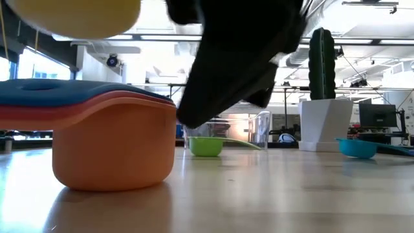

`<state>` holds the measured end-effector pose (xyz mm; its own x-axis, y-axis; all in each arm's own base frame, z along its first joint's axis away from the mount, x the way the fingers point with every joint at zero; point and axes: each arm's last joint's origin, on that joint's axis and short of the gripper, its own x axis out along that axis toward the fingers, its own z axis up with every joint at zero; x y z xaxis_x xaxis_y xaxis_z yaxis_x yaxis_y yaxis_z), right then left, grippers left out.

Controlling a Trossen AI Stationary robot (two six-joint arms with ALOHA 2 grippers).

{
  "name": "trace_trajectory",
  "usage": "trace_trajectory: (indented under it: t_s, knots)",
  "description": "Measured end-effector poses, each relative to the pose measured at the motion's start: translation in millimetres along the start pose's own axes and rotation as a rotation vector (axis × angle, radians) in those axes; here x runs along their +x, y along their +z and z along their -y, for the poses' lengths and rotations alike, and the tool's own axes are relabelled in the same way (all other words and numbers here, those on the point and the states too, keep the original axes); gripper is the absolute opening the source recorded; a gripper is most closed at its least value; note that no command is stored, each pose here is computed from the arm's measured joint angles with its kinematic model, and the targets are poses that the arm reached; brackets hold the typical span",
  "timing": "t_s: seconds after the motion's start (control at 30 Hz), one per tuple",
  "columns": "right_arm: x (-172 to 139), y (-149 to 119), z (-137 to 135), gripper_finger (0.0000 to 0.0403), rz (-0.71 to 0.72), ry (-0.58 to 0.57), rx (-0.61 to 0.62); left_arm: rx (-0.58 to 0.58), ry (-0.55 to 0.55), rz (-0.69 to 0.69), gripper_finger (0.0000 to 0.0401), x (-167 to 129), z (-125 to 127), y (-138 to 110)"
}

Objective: Nest measuring cups in basket
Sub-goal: Stack the yellow measuring cup on top of the blue measuring cup

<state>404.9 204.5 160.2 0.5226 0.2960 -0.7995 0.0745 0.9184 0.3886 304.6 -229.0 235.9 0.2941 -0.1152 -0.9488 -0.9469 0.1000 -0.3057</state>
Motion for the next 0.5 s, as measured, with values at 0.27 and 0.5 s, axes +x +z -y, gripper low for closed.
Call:
trace_trajectory:
  t_s: [0.27, 0.5]
  knots:
    - [-35.1, -7.6, -2.0, 0.0000, -0.036, -0.187, -0.057, -0.069, -0.034, 0.001, 0.0008, 1.0, 9.0, 10.0]
    - [-62.0, -4.7, -4.2, 0.0000, -0.031, -0.221, -0.132, -0.141, -0.030, 0.019, 0.0008, 1.7, 13.4, 21.1]
